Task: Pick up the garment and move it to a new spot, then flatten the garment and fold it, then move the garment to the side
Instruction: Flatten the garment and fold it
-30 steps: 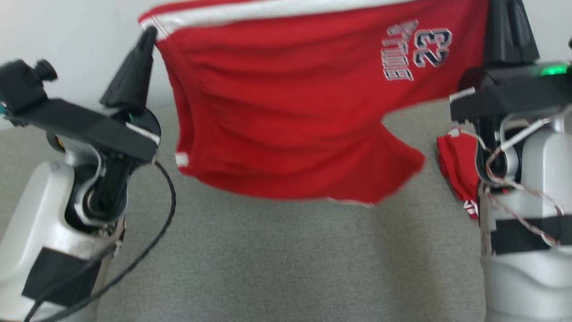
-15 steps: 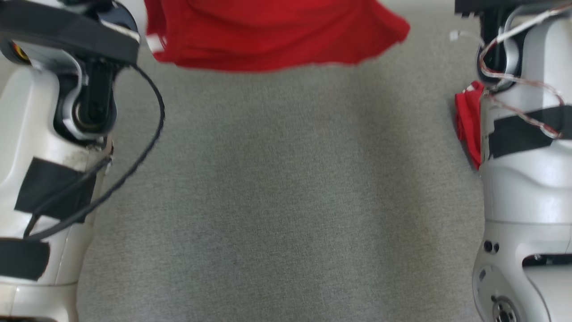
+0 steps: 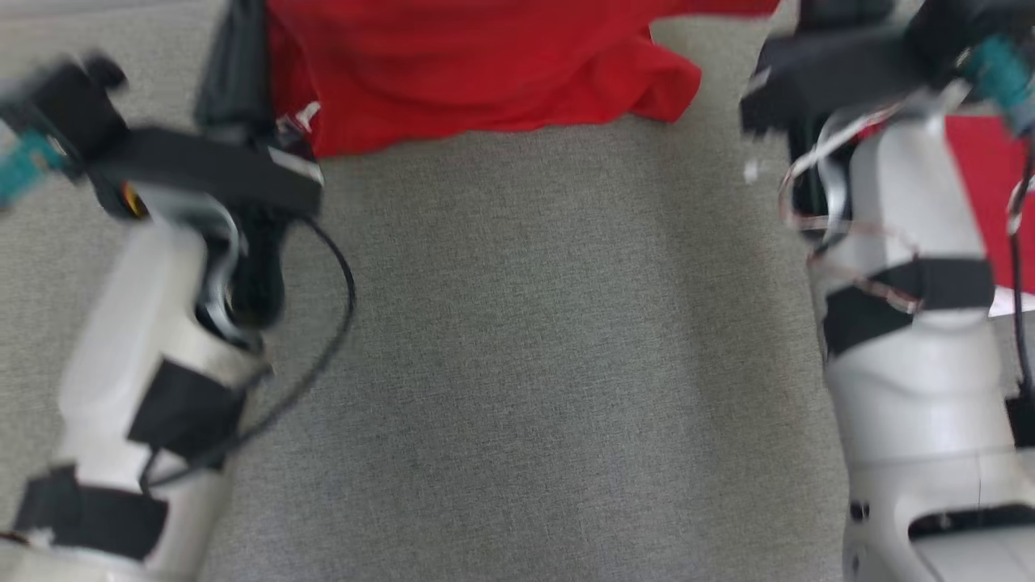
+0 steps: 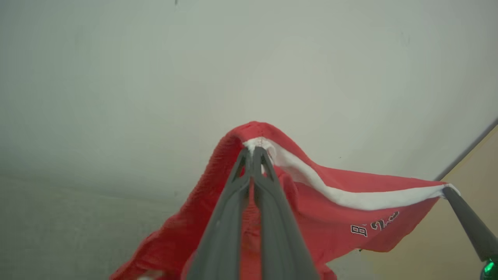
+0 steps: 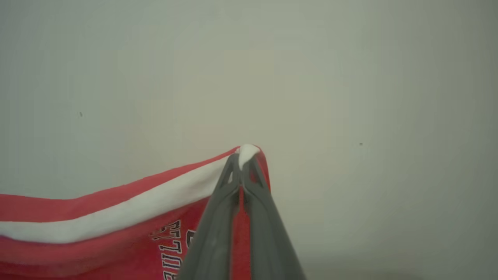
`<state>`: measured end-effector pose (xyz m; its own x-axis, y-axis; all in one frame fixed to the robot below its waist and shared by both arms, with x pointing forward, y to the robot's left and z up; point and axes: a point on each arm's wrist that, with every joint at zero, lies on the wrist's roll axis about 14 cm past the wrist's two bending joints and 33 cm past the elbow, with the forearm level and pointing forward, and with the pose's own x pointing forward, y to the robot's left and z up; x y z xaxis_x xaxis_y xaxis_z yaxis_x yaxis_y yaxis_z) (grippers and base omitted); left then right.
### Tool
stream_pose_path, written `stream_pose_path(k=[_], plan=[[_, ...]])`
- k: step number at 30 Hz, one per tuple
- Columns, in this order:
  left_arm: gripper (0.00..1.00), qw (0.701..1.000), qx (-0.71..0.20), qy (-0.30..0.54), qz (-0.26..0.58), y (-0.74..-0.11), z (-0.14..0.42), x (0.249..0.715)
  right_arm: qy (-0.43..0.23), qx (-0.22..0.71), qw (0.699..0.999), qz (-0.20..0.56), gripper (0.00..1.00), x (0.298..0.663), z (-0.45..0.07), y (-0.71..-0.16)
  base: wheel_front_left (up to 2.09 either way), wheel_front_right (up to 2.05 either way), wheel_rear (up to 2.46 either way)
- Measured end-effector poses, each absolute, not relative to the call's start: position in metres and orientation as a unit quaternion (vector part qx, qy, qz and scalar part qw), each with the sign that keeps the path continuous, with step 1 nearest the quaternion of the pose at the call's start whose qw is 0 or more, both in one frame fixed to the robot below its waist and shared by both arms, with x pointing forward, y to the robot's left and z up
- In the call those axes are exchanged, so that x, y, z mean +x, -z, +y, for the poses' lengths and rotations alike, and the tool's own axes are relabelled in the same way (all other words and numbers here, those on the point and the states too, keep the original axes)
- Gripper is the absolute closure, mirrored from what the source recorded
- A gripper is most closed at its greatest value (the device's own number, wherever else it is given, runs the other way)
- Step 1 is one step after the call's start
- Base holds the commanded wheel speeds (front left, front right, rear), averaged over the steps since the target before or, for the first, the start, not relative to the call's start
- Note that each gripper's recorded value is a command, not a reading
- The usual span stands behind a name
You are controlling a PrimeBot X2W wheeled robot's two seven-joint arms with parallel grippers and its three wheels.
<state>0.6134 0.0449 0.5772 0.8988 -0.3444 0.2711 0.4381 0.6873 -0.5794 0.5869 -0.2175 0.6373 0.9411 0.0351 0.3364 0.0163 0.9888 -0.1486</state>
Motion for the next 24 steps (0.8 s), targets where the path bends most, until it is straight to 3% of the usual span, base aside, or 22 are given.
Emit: stream_pose_path(k=[6,13,24], plan=[[1.0,0.907,-0.35,0.231,-0.039,-0.551,0.038,0.564,-0.012,-0.061,0.991,-0.116,1.0,0.552,-0.224,-0.604,0.0,0.0,0.0],[1.0,0.905,-0.381,0.189,-0.015,-0.53,0.069,0.504,0.006,-0.009,0.997,-0.077,1.0,0.491,-0.235,-0.594,0.0,0.0,0.0],[1.0,0.92,-0.342,0.168,0.093,-0.477,0.081,0.415,0.026,0.042,0.993,0.103,1.0,0.388,-0.232,-0.516,0.0,0.0,0.0]])
